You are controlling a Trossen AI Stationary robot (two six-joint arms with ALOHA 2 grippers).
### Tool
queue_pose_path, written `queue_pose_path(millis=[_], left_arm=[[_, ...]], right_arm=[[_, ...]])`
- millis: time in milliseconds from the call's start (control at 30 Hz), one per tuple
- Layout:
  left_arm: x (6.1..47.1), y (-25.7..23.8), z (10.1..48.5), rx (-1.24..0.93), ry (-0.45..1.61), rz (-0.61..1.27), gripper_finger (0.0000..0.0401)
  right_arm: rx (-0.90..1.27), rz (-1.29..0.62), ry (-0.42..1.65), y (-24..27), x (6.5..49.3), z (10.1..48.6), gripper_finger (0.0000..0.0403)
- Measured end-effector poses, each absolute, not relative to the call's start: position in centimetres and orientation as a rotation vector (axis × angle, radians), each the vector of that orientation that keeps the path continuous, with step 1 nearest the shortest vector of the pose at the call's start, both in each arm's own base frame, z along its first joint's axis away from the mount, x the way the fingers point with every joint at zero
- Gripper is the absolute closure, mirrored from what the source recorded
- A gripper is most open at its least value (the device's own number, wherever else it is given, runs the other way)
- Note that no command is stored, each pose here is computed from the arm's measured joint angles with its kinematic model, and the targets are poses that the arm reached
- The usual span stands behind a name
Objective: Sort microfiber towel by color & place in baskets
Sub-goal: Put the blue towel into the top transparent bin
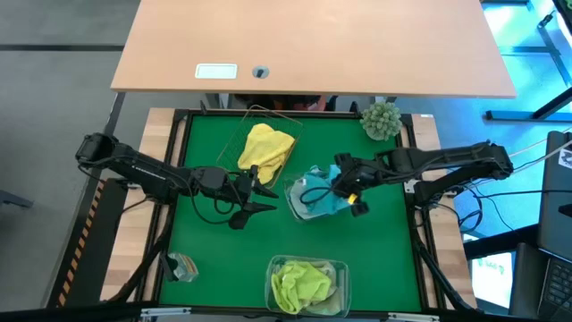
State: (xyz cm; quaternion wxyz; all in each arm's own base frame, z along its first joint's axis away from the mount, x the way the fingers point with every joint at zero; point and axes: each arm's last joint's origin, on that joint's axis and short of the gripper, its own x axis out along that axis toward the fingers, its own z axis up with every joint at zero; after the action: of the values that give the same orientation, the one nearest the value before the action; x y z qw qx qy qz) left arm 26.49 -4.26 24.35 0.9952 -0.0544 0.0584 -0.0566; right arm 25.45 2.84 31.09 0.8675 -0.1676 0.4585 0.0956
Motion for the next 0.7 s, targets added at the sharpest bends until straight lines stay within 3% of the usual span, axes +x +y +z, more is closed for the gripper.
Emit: queue_pose_path(millis=[233, 433, 700], left_arm=[[26.5, -4.3, 24.4, -0.109, 0.117, -0.114, 0.0254], [26.5, -4.3, 24.4, -0.109, 0.117, -0.113, 0.0254], [26.5, -4.3, 24.4, -0.109, 0.117, -0.113, 0.0254]], right_arm=[[-0.368, 0.162, 0.887, 2.9, 26.4, 28.1, 0.0391], [-0.420, 0.005, 0.867, 2.0, 26.4, 24.4, 0.0391], [-0.304, 0.024, 0.930, -0.1, 24.8, 19.4, 0.0391]])
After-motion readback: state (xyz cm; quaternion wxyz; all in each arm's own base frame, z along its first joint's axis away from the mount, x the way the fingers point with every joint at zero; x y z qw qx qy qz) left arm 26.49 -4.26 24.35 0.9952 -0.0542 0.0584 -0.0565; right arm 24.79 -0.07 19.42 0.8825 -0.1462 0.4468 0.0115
